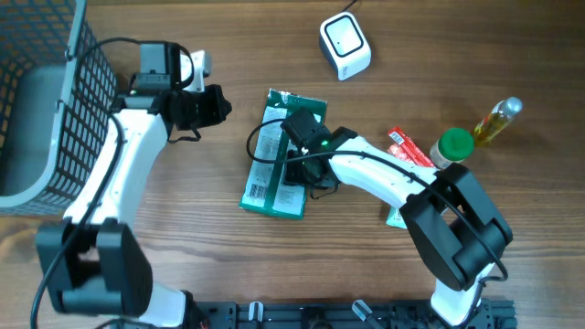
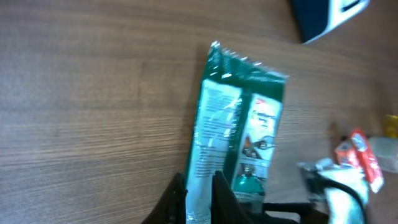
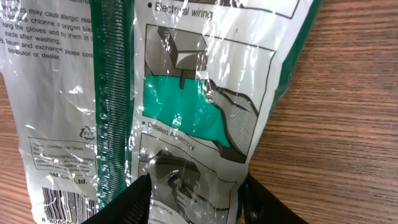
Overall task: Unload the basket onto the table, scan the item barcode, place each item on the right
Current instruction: 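Move the left gripper from the basket toward the glove package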
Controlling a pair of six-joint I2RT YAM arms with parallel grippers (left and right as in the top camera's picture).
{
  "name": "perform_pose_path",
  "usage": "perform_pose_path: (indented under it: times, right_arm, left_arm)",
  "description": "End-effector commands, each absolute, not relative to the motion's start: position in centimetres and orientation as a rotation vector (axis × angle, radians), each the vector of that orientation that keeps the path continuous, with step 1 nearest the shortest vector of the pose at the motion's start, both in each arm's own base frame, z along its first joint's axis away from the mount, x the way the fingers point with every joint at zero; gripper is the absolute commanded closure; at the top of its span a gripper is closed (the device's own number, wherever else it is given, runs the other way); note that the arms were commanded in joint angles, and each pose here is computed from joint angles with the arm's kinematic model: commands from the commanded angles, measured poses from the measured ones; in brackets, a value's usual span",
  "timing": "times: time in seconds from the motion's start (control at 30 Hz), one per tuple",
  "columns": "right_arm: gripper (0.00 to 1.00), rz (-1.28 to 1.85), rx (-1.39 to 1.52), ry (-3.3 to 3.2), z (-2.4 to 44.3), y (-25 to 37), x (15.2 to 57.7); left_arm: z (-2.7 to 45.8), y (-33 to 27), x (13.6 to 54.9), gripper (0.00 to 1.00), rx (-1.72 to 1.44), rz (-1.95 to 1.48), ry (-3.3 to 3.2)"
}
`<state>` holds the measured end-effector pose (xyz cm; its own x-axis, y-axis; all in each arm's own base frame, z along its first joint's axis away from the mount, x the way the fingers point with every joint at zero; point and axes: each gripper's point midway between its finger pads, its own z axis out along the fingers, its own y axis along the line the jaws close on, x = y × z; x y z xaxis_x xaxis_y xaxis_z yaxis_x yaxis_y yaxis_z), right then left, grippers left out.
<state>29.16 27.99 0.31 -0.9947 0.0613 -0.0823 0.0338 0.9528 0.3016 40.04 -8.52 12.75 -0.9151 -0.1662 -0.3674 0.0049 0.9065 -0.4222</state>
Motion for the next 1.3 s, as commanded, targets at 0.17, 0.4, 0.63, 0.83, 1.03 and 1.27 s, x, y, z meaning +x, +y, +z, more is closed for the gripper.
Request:
perform_pose_path:
  times: [0.17, 0.4, 0.63, 0.83, 1.03, 1.27]
  right_arm:
    - [0.51, 0.473, 0.055, 3.02, 0.2, 27.9, 28.8]
    - [0.47, 0.48, -0.003, 3.0, 0.3, 27.9, 29.3]
    - [0.47, 0.476, 0.054, 2.999, 0.3, 26.5, 30.4]
    - [0.42, 0.647, -0.039, 3.009, 0.9, 26.6, 30.8]
    - [0.43, 0.667, -0.038, 3.037, 0.9, 25.4, 30.8]
    - [0.43, 0.702, -0.005, 3.058, 1.0, 24.3, 31.0]
  left_arm:
    - [5.2, -12.2, 38.9, 0.91, -0.069, -0.585, 2.871]
    - [1.8, -13.5, 38.2, 0.9, -0.157, -0.588, 2.959]
    - [0.5, -13.6, 37.9, 0.9, -0.172, -0.583, 2.988]
    - [-0.4, -14.2, 37.7, 0.91, -0.181, -0.585, 2.999]
    - [-2.6, -14.0, 36.9, 0.89, -0.221, -0.507, 3.037]
    - [-3.7, -13.7, 35.8, 0.92, -0.32, -0.498, 3.059]
